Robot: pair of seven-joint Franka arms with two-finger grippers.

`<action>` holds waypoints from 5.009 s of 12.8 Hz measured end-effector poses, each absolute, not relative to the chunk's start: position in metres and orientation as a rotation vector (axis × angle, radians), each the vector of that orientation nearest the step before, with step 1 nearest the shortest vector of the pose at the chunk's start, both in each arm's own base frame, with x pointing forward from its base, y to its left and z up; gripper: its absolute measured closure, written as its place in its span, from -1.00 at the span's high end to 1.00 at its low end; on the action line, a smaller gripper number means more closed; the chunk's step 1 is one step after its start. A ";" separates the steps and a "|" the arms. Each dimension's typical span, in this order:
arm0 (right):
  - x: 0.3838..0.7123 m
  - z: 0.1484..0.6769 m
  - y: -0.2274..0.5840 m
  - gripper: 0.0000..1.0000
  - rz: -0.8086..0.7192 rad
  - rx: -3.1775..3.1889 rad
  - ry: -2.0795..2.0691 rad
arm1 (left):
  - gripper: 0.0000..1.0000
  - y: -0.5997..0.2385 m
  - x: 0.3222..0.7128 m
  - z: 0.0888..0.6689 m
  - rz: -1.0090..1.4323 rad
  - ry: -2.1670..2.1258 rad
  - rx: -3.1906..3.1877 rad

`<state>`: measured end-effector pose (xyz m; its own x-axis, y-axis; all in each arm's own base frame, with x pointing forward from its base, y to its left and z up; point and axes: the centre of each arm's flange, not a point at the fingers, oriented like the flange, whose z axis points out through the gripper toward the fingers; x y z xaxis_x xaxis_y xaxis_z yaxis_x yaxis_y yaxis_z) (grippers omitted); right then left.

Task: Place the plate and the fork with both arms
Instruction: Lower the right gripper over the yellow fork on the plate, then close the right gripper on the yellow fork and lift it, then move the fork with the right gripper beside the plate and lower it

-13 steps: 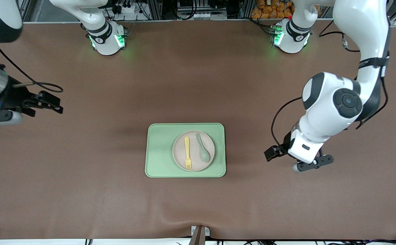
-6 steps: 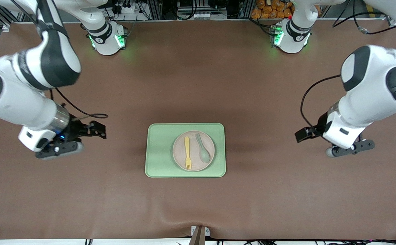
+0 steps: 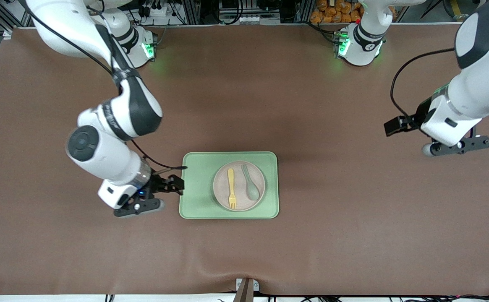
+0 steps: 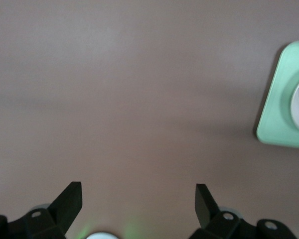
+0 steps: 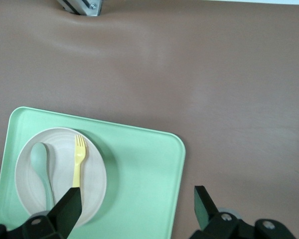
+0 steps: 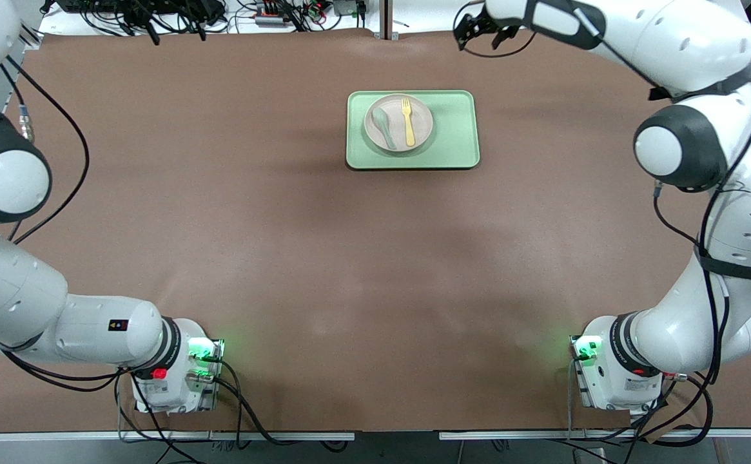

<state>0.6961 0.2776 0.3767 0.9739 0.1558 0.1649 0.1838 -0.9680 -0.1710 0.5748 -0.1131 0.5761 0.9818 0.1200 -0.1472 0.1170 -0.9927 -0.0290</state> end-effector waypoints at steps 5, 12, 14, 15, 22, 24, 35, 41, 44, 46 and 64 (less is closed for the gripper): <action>0.677 0.320 0.368 1.00 -0.264 -2.900 -0.238 | 1.00 -0.099 0.558 0.600 0.228 -0.115 -3.109; 0.661 0.251 0.423 0.48 -0.231 -2.954 -0.350 | 1.00 -0.114 0.543 0.622 0.165 -0.071 -3.115; 0.654 0.239 0.431 0.44 -0.214 -2.963 -0.370 | 1.00 -0.110 0.541 0.627 0.153 -0.080 -3.116; 0.652 0.233 0.434 0.41 -0.206 -2.967 -0.376 | 1.00 -0.107 0.541 0.628 0.149 -0.075 -3.116; 0.638 0.212 0.447 0.22 -0.185 -3.010 -0.450 | 1.00 -0.087 0.540 0.636 0.126 0.103 -3.115; 0.637 0.206 0.447 0.15 -0.177 -3.016 -0.453 | 1.00 -0.080 0.535 0.646 0.098 0.119 -3.116; 0.627 0.191 0.457 -0.14 -0.164 -3.036 -0.470 | 1.00 -0.080 0.532 0.658 0.063 0.158 -3.118; 0.627 0.192 0.457 -0.65 -0.176 -3.039 -0.477 | 1.00 -0.085 0.531 0.658 0.063 0.156 -3.117; 0.629 0.193 0.455 -0.67 -0.179 -3.045 -0.447 | 1.00 -0.087 0.531 0.658 0.062 0.162 -3.117; 0.631 0.194 0.453 -0.67 -0.175 -3.051 -0.437 | 1.00 -0.089 0.530 0.659 0.058 0.167 -3.117; 0.673 0.250 0.360 -0.67 0.012 -3.076 -0.229 | 1.00 -0.092 0.530 0.660 0.057 0.267 -3.123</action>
